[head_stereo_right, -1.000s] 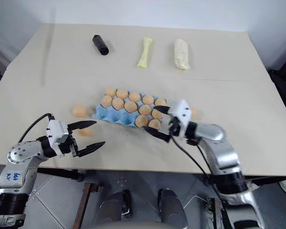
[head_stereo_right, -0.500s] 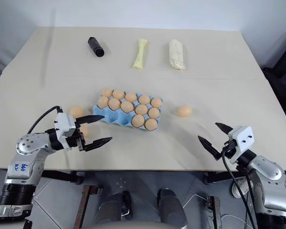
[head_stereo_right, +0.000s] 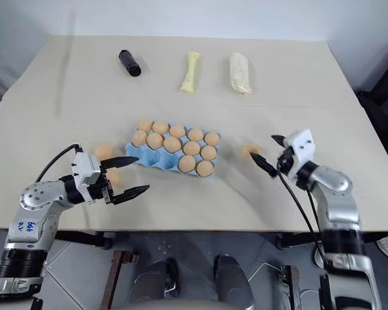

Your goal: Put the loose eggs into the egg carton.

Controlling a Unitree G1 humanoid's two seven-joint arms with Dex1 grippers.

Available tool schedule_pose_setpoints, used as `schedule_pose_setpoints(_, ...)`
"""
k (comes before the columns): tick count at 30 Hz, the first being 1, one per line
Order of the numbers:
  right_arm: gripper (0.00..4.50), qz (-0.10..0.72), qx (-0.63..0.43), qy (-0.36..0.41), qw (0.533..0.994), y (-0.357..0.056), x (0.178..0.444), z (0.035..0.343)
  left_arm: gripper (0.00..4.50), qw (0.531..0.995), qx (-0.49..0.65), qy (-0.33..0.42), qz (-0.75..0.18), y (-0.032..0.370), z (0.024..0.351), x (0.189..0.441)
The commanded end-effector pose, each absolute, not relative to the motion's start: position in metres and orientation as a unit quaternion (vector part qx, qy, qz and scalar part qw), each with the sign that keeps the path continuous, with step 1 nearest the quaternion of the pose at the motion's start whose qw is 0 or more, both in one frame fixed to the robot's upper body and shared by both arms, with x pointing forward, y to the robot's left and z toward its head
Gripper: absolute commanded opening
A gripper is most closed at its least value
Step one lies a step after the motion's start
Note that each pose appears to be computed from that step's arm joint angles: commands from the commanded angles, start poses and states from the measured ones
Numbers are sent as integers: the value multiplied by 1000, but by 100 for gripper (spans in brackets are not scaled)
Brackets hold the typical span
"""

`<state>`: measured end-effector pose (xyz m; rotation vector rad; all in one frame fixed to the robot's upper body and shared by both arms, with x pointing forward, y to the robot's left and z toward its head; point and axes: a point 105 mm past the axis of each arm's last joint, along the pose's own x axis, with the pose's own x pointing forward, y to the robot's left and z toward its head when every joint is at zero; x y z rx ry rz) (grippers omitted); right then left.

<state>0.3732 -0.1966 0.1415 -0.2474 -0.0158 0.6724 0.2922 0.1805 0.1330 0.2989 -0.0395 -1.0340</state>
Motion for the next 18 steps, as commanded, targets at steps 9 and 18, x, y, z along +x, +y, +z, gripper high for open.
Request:
schedule_pose_setpoints(9, 258, 361, -122, 21, 924, -175, 397, 129, 450, 874, 153, -43, -459, 189, 145, 282)
schedule_pose_setpoints(18, 228, 498, -80, -57, 861, -93, 367, 191, 450, 902, 142, -44, -406, 214, 150, 281)
